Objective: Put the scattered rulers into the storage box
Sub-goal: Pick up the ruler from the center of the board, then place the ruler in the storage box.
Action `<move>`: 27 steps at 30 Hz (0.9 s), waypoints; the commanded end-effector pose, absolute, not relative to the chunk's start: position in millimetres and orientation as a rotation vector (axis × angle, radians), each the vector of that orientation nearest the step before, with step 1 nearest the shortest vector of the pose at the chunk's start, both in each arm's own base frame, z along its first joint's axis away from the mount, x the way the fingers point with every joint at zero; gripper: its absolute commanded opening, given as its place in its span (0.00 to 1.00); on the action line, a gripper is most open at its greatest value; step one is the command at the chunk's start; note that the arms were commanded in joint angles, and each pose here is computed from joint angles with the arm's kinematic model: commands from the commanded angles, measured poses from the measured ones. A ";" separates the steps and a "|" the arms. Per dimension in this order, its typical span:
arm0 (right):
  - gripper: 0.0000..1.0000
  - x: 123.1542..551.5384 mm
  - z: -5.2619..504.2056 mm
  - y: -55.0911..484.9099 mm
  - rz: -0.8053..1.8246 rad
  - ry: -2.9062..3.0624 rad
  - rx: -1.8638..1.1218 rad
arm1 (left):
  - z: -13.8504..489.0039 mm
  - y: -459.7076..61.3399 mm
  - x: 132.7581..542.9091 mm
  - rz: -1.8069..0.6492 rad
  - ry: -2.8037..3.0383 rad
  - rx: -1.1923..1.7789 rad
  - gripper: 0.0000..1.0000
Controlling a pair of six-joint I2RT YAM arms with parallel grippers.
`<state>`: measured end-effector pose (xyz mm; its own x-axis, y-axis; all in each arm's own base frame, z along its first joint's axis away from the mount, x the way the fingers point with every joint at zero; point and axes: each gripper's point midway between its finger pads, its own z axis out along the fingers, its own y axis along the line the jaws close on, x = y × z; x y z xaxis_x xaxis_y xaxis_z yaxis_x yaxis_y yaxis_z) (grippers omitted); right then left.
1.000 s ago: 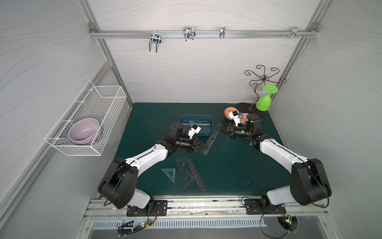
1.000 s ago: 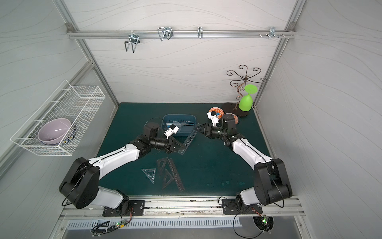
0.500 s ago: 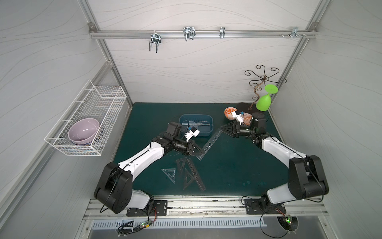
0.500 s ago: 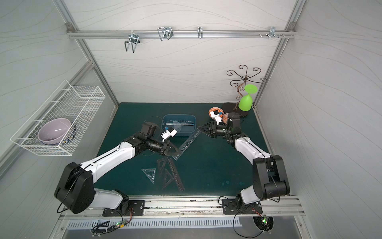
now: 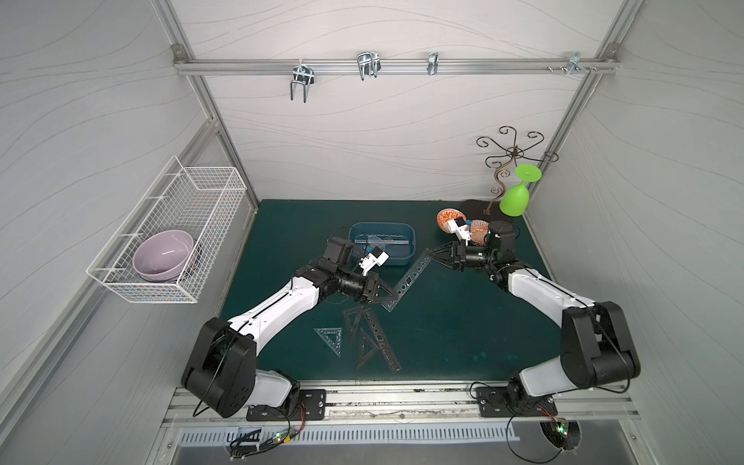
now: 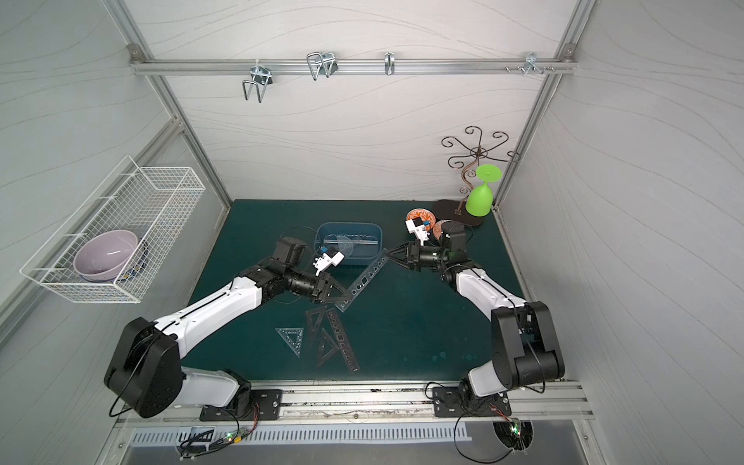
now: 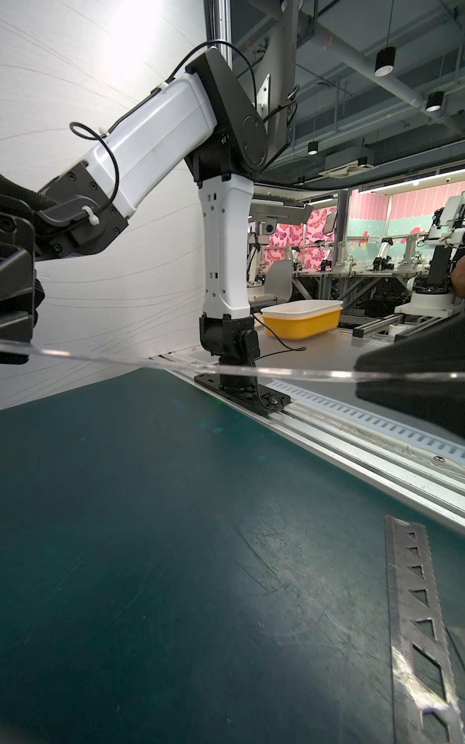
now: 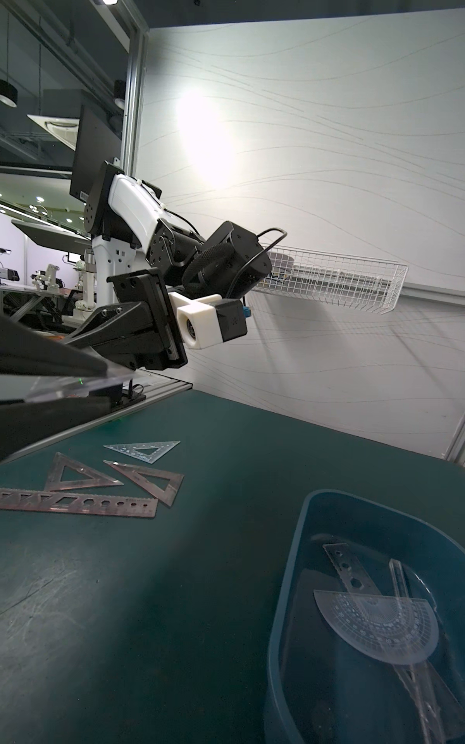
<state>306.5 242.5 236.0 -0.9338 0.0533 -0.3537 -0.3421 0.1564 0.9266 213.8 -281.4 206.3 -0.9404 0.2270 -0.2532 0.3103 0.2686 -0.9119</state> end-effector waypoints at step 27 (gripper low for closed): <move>0.00 507.1 218.9 279.8 1.250 2.100 0.063 | 166.0 -122.8 337.2 -0.693 2.582 -0.303 0.71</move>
<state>489.0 273.0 207.3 -0.8102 0.3544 -0.4670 -0.2488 0.5134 0.8213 323.9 -124.1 159.7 -0.8897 -0.3112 -0.3340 -0.0953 0.8422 -0.5306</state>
